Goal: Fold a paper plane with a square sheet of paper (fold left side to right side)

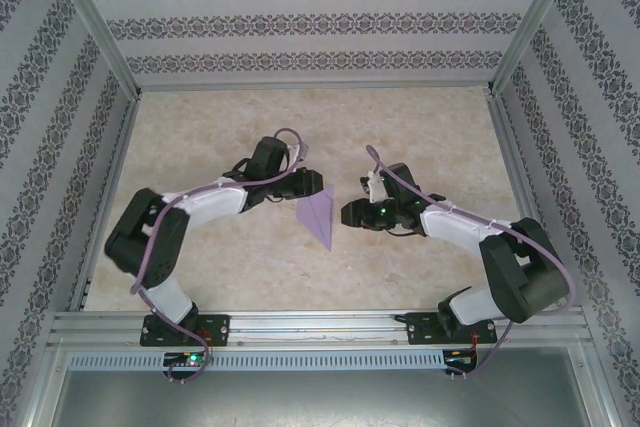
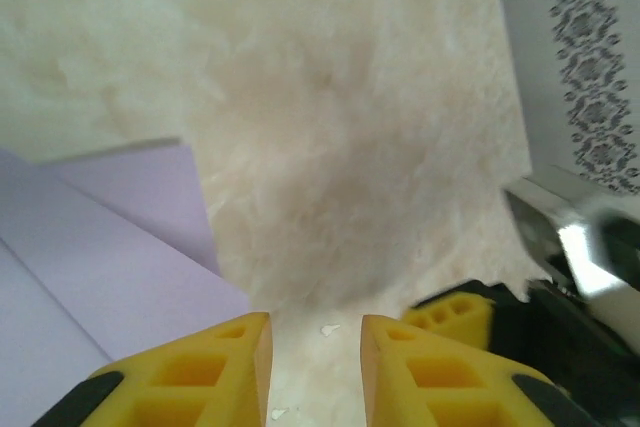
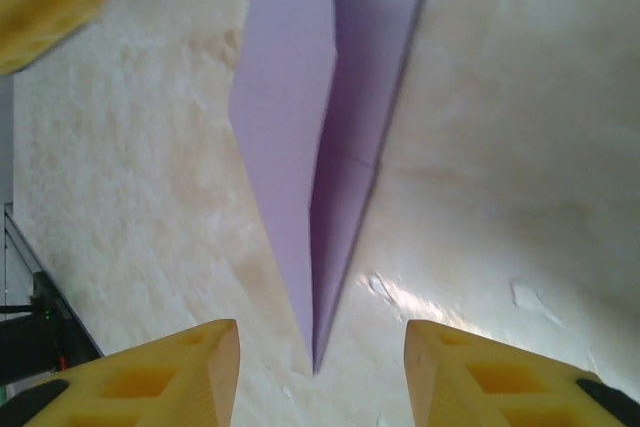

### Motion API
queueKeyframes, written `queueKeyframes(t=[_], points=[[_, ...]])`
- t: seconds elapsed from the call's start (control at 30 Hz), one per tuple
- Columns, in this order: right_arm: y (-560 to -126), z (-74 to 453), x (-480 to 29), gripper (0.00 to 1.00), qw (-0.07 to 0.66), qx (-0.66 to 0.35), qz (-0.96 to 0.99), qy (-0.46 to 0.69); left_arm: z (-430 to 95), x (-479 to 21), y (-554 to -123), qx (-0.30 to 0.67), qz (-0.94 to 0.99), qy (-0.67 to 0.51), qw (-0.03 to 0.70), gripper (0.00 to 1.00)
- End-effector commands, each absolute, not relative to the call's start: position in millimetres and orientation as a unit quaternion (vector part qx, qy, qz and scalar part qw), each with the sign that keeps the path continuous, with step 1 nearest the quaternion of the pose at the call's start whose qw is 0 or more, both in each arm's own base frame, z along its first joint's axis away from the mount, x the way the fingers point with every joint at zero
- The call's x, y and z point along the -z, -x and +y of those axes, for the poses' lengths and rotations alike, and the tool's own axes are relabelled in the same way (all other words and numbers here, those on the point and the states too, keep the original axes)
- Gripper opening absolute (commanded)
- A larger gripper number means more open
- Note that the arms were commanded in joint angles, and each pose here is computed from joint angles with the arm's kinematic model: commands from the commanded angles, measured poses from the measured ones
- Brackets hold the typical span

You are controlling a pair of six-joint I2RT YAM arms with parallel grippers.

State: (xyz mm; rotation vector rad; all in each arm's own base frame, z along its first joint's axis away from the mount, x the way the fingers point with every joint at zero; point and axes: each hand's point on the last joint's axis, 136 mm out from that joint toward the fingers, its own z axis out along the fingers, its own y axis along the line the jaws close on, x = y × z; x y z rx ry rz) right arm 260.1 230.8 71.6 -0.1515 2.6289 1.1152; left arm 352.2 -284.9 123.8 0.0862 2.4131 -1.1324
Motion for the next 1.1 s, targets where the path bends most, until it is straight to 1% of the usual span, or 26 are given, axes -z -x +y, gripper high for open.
queueKeyframes(t=[0.0,0.17,0.27,0.4,0.5,0.63,0.67,0.7,0.83,0.97,1.0,1.07], points=[[-283,247,-87,0.48,0.182,-0.407,0.889,0.1,-254,-136,-357,0.367,0.88,-0.031,0.301,0.31],[-292,267,-76,0.49,0.17,-0.424,0.881,0.121,-223,-152,-351,0.339,0.874,-0.022,0.346,0.37],[-295,275,-66,0.48,0.16,-0.429,0.881,0.123,-210,-158,-350,0.337,0.871,-0.013,0.357,0.38],[-294,286,-58,0.42,0.15,-0.435,0.878,0.131,-196,-167,-349,0.34,0.865,-0.005,0.369,0.38],[-294,285,-54,0.29,0.146,-0.432,0.88,0.129,-190,-176,-348,0.345,0.858,-0.005,0.381,0.39],[-295,279,-60,0.06,0.156,-0.434,0.878,0.128,-183,-189,-344,0.355,0.846,-0.009,0.399,0.41],[-296,278,-64,0.01,0.161,-0.434,0.876,0.131,-182,-194,-343,0.359,0.841,-0.011,0.405,0.41],[-297,276,-70,0.0,0.171,-0.435,0.874,0.134,-181,-199,-341,0.363,0.835,-0.015,0.413,0.42],[-301,265,-103,0.0,0.212,-0.454,0.853,0.149,-179,-232,-332,0.395,0.798,-0.037,0.453,0.49],[-300,254,-152,0.0,0.269,-0.493,0.808,0.177,-184,-278,-314,0.456,0.74,-0.078,0.489,0.59],[-299,251,-167,0.0,0.284,-0.505,0.794,0.183,-189,-289,-307,0.478,0.724,-0.095,0.489,0.62],[-298,242,-195,0.0,0.319,-0.524,0.766,0.193,-199,-313,-293,0.519,0.691,-0.134,0.485,0.63]])
